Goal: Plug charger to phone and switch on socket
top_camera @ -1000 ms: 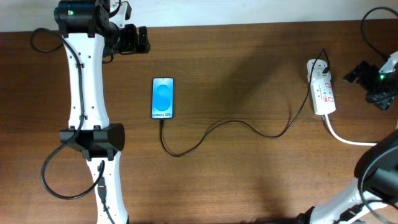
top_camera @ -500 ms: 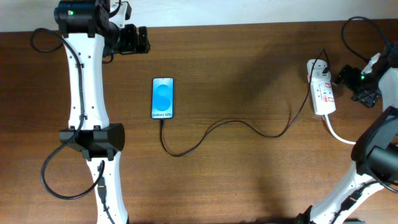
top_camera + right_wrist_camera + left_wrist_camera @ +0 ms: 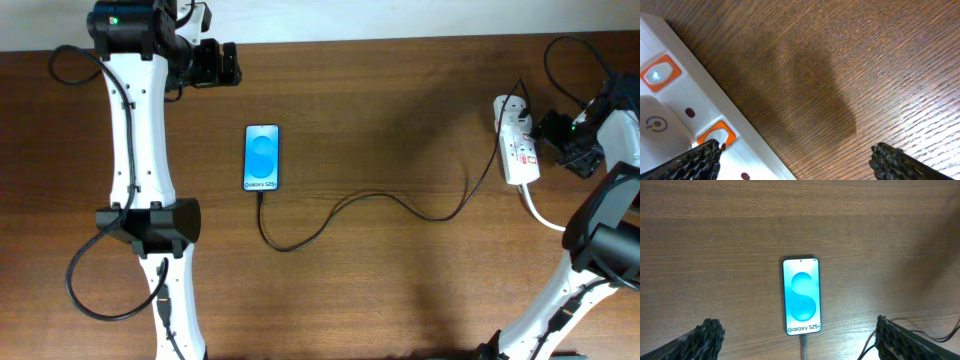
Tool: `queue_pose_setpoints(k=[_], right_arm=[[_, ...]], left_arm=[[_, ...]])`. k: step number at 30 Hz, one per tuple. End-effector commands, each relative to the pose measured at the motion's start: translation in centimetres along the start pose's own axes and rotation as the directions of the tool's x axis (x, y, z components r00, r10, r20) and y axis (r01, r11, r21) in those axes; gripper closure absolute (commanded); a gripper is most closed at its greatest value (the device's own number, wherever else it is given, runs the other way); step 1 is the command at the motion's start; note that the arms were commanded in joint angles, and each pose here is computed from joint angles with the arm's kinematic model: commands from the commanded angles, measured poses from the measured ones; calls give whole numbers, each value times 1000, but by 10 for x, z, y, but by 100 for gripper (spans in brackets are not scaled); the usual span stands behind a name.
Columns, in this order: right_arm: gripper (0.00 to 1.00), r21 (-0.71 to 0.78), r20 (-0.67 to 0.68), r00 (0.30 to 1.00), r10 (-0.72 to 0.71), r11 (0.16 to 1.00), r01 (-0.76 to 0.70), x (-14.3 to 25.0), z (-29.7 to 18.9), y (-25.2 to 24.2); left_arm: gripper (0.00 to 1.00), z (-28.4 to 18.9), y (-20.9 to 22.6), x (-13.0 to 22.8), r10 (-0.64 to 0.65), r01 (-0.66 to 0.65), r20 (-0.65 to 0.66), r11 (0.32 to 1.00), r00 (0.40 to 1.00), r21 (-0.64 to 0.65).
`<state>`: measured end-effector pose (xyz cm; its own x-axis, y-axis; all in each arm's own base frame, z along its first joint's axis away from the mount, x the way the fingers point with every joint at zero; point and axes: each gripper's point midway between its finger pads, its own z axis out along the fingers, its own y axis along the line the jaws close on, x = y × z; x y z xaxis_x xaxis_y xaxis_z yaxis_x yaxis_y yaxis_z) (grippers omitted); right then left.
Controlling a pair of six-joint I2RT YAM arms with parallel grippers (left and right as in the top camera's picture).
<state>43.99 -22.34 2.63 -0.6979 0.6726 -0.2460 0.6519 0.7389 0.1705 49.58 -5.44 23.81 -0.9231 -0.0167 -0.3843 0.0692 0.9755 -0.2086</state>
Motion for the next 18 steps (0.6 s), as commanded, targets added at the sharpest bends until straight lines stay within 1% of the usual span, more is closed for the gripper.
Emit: queue_pose_setpoints(k=[1, 9, 16, 18], right_arm=[[1, 9, 7, 1000, 13, 1000, -13, -2, 4, 1], [2, 13, 36, 999, -36, 999, 36, -4, 6, 20], [1, 26, 6, 999, -46, 999, 46, 12, 18, 19], [2, 9, -4, 999, -46, 999, 46, 14, 18, 22]], left_arm=[[0, -20, -5, -4, 4, -5, 45, 1000, 999, 12], [1, -20, -5, -4, 5, -5, 45, 1000, 999, 12], [1, -20, -5, -4, 5, -5, 45, 1000, 999, 12], [1, -20, -5, -4, 5, -6, 45, 1000, 999, 12]])
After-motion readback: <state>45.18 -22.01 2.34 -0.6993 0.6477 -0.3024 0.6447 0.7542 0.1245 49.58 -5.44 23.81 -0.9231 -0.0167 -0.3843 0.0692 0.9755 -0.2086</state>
